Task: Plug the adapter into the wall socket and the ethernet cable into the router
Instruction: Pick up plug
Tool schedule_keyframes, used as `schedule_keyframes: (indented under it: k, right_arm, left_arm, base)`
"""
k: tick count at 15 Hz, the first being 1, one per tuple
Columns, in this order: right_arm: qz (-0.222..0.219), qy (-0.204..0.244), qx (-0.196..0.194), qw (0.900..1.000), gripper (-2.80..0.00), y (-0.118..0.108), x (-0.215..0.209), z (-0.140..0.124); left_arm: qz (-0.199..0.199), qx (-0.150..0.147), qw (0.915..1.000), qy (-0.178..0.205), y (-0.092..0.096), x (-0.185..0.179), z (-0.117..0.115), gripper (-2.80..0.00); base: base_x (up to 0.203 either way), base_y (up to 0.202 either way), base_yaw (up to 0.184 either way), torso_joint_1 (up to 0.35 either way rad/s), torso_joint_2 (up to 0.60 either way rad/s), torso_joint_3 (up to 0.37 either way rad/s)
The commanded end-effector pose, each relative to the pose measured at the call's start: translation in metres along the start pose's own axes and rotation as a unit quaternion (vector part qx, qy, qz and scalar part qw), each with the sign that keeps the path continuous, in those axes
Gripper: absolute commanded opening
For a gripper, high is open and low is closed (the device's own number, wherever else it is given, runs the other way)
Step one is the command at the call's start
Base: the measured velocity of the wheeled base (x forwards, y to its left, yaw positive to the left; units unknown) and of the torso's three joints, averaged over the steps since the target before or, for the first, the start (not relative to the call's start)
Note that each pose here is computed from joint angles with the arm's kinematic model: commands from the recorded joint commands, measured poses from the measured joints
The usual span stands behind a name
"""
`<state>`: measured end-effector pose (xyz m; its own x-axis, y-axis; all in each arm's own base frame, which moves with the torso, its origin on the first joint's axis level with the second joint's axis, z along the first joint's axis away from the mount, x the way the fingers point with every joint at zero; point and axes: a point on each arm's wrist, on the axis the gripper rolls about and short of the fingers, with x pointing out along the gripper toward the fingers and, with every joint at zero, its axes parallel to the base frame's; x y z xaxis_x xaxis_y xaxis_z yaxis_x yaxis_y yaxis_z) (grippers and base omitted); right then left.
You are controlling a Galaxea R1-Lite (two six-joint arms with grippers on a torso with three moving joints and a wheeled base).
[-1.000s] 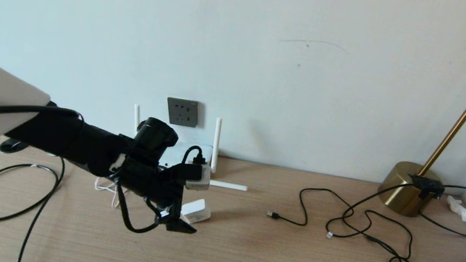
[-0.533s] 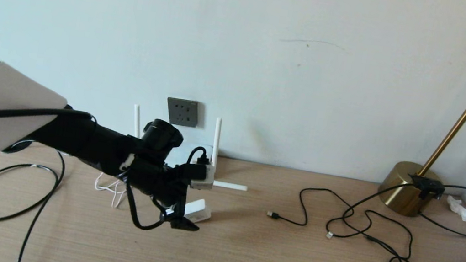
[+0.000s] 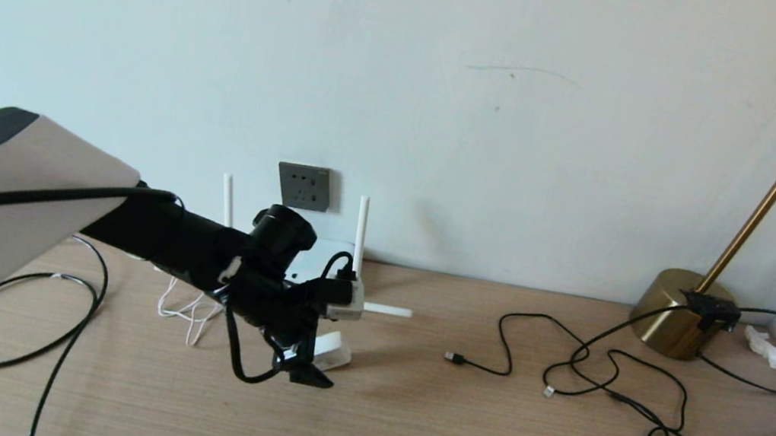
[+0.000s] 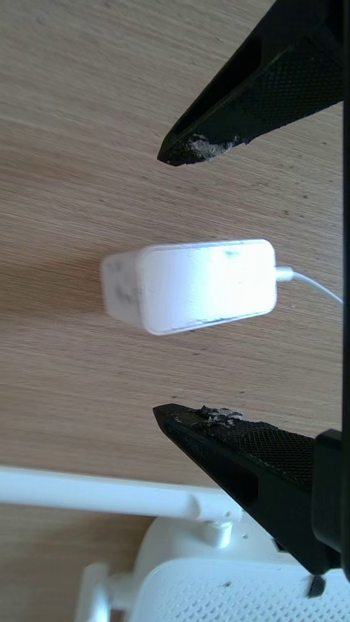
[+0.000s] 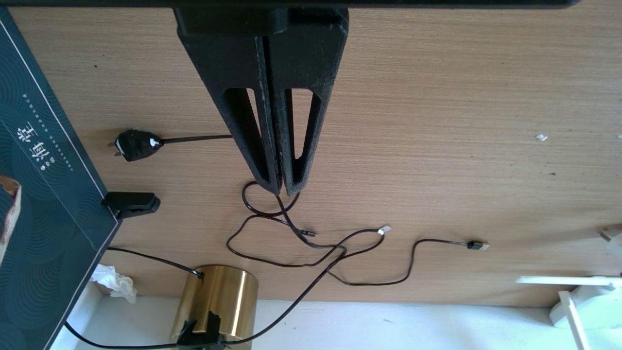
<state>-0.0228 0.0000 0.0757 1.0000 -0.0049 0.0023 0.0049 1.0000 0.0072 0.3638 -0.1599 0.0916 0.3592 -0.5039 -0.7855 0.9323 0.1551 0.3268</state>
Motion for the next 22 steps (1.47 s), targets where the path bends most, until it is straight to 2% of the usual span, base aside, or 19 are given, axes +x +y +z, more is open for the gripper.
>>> schedule_keyframes:
  k: [1,4,9,22]
  right_arm:
    - [0.0,0.0,0.0,1.0,-2.8,0.0,0.0,0.0]
    - [0.0,0.0,0.0,1.0,-2.8,0.0,0.0,0.0]
    - [0.0,0.0,0.0,1.0,-2.8,0.0,0.0,0.0]
    - [0.0,0.0,0.0,1.0,-2.8,0.0,0.0,0.0]
  left_arm:
    - [0.001,0.002,1.0,0.004,0.003,0.0,0.002,0.0]
    - [0.002,0.003,0.9995,0.031,0.009,-0.008,0.013,0.0]
    - [-0.003,0.005,0.999,0.045,0.006,-0.003,0.019,0.0]
    - [-0.014,-0.004,0.9988,0.048,0.0,0.003,0.023,0.0]
  base:
    - [0.0,0.0,0.0,0.0,0.0,0.0]
    - [0.0,0.0,0.0,0.0,0.0,0.0]
    - [0.0,0.0,0.0,0.0,0.0,0.0]
    - [0.0,0.0,0.0,0.0,0.0,0.0]
